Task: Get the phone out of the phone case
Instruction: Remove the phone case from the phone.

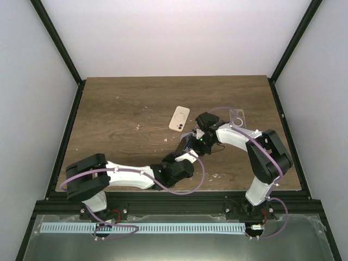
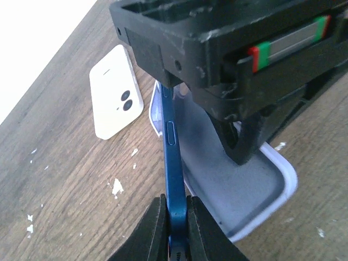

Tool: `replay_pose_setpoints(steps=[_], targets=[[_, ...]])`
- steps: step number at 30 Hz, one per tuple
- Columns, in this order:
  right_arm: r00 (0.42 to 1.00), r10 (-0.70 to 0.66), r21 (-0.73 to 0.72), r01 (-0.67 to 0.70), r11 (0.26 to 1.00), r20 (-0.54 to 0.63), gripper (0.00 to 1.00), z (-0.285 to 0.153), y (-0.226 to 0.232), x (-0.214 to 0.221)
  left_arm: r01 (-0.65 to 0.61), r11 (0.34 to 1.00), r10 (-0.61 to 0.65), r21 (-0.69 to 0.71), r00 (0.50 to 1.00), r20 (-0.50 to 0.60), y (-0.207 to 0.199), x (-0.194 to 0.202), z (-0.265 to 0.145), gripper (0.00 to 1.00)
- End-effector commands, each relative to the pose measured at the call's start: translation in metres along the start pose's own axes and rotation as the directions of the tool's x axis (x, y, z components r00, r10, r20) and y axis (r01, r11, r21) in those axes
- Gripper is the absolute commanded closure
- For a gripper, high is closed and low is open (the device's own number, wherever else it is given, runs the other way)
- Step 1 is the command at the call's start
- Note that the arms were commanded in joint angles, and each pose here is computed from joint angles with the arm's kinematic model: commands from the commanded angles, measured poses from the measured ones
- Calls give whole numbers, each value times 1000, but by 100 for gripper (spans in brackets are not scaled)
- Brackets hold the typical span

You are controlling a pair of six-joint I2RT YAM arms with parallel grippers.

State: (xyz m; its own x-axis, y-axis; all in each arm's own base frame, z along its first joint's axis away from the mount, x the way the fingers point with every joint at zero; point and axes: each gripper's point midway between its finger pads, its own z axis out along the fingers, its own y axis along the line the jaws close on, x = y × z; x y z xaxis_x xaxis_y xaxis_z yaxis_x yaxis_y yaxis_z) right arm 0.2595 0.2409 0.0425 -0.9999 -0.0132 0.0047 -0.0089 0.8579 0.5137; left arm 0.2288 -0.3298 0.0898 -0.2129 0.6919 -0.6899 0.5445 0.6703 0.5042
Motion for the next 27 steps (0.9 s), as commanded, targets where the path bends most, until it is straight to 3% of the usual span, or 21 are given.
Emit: replay_pose_setpoints(steps=[1,6,12,16,20,27], targets=[[993,2,84,-12,996,119,99,-6,-14,-34,66,995,-70,74,996,54,-10,-21,-19,100],[988,-38,85,25,996,152,99,-13,-12,-40,121,992,-123,29,990,63,12,-28,-38,100],[940,-157,4,164,987,302,99,-54,12,-48,214,977,-212,-5,972,96,48,-29,-66,100],[861,-283,49,291,956,423,99,-99,27,-54,283,959,-276,-28,949,154,72,-29,-82,100],[799,-286,91,281,955,529,99,-146,6,-66,295,955,-296,39,928,228,71,-33,-90,100],[611,-522,383,355,853,595,99,-233,-38,-86,223,974,-228,47,956,187,55,-26,-81,100]])
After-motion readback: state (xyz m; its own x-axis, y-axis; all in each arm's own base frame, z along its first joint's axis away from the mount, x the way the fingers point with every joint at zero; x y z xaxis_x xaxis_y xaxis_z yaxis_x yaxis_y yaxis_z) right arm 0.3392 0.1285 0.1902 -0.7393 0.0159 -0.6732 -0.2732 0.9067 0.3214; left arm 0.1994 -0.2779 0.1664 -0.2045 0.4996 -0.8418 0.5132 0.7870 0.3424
